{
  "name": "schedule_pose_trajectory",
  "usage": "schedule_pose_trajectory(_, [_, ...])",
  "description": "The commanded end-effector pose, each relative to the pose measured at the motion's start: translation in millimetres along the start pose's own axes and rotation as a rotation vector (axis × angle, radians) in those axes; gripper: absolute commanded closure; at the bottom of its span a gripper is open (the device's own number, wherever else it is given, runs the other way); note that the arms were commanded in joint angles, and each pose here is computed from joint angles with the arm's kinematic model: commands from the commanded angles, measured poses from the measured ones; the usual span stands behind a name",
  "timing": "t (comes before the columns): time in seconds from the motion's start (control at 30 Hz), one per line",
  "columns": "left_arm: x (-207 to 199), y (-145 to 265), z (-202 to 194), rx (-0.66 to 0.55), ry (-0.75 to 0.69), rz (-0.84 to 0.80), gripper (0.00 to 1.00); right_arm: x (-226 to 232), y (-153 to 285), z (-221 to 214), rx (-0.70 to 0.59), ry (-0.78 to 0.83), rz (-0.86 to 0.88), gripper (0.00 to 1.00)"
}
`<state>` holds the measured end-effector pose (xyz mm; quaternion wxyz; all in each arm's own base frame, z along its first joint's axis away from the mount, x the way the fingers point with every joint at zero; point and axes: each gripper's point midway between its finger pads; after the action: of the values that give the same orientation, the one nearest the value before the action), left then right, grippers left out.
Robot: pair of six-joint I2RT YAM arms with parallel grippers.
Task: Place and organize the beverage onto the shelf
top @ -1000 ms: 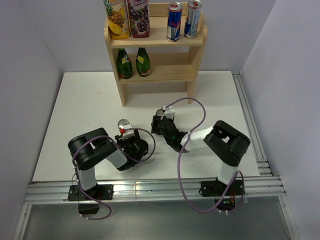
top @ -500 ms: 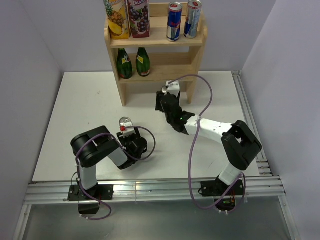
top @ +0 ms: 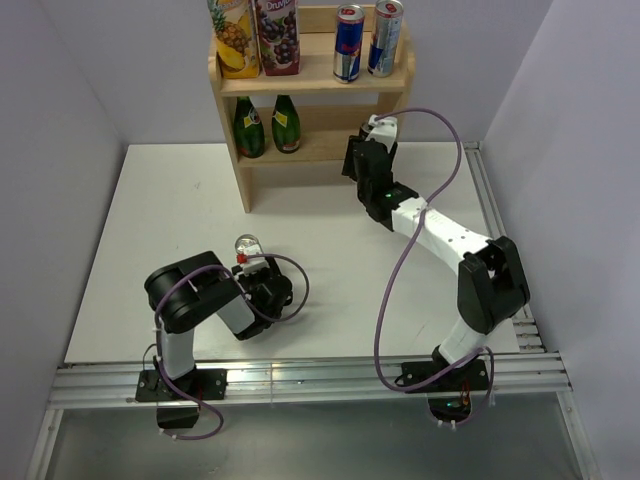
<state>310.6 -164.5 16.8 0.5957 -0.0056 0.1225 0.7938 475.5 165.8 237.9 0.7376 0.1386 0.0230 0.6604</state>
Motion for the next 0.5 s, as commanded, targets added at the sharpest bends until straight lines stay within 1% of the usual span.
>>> schedule_pose_trajectory(0.0, [7.2, 5.2, -36.1, 0.112, -0.043, -0.045, 1.00, 7.2, -5.9, 71.9, -0.160, -0.081, 0.017, 1.00])
schedule_pose_trajectory(0.3, [7.5, 4.0, -41.0, 0.113, -0.050, -0.037, 1.00, 5.7, 1.1, 109.5, -0.210, -0.115, 0.026, 1.00])
schedule_pose_trajectory(0.47, [6.8, 3.5, -42.5, 0.115, -0.048, -0.035, 1.00, 5.4, 4.0, 116.5, -0.226, -0.115, 0.028, 1.00])
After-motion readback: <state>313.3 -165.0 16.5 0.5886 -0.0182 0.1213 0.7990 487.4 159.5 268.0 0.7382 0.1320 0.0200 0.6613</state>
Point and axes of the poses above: each gripper's point midway between its finger pads, its own y axis back along the fingers, its own x axis along the line the jaws close on, z = x × y, and after that the axes turned 1 degree about -y, right-handed
